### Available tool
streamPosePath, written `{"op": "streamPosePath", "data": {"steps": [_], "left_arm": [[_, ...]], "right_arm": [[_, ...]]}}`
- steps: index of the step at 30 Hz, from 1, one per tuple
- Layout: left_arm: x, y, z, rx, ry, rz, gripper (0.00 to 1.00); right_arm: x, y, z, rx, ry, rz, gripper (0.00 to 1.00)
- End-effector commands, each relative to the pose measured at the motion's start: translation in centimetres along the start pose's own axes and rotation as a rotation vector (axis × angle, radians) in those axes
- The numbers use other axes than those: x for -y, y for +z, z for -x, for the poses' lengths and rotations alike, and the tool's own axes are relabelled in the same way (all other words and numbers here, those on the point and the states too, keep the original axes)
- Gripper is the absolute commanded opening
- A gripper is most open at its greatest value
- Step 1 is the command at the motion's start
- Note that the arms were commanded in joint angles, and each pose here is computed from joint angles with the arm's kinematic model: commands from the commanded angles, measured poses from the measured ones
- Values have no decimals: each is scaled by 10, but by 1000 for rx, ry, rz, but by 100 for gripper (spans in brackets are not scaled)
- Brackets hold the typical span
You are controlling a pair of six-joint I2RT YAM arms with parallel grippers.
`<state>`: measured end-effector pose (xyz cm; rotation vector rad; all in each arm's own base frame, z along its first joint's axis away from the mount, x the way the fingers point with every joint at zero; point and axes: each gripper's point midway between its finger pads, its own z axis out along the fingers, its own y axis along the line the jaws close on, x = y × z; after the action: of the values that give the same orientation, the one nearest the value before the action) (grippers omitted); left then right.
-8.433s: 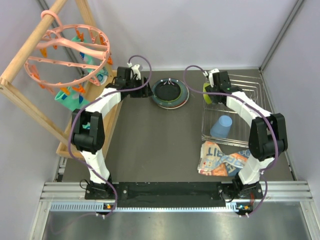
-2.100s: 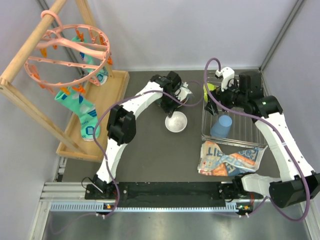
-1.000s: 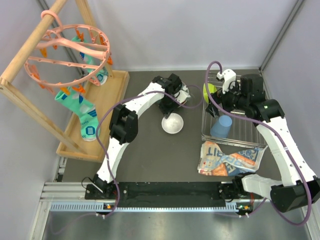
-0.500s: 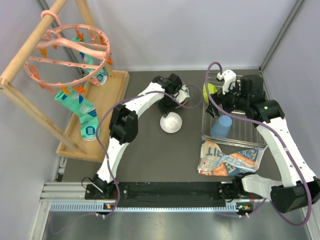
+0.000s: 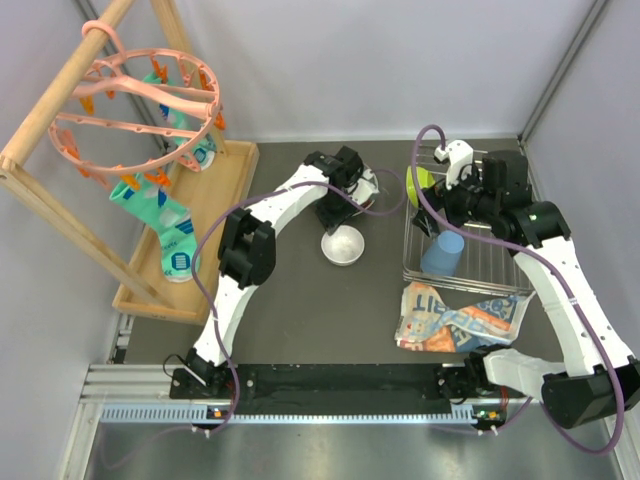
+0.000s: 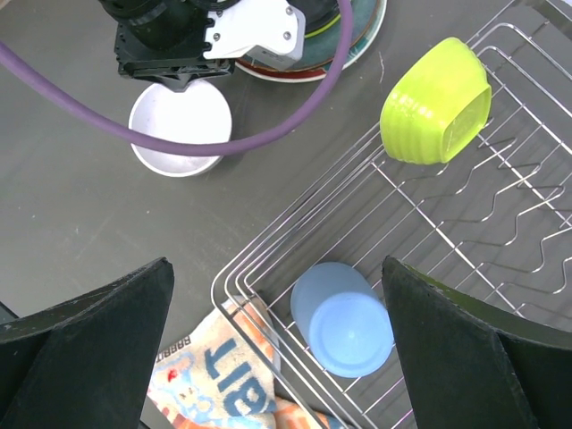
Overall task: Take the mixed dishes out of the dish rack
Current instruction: Place the bowl at the center of the board.
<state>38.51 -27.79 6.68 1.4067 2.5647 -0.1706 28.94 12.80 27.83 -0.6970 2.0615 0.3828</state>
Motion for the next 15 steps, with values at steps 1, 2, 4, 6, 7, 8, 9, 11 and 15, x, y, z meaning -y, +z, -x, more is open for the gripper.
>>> {"op": "streamPosePath", "data": {"steps": [1, 2, 4, 6, 7, 8, 9, 11, 15], "left_arm": [[-9, -19, 21, 93, 1, 31, 33], [-10, -20, 22, 99, -2, 32, 36], [-13, -28, 25, 124, -8, 40, 42], [-16, -34, 28, 145, -15, 47, 47], [-20, -41, 31, 170, -26, 53, 51], [-21, -46, 33, 190, -34, 49, 54], [-23, -52, 35, 209, -41, 52, 55], [-31, -68, 41, 270, -68, 51, 60], [-46, -97, 46, 378, -135, 36, 65]], "right_arm": [[6, -7, 11, 49, -34, -45, 99], [8, -8, 11, 51, -35, -58, 99], [17, -9, 12, 56, -34, -109, 99], [24, -10, 13, 60, -26, -150, 99], [32, -12, 14, 64, -14, -191, 99], [38, -14, 15, 68, -8, -218, 99], [41, -15, 15, 73, -1, -239, 99], [57, -17, 15, 72, 13, -316, 99], [79, -16, 14, 38, 30, -423, 99]]}}
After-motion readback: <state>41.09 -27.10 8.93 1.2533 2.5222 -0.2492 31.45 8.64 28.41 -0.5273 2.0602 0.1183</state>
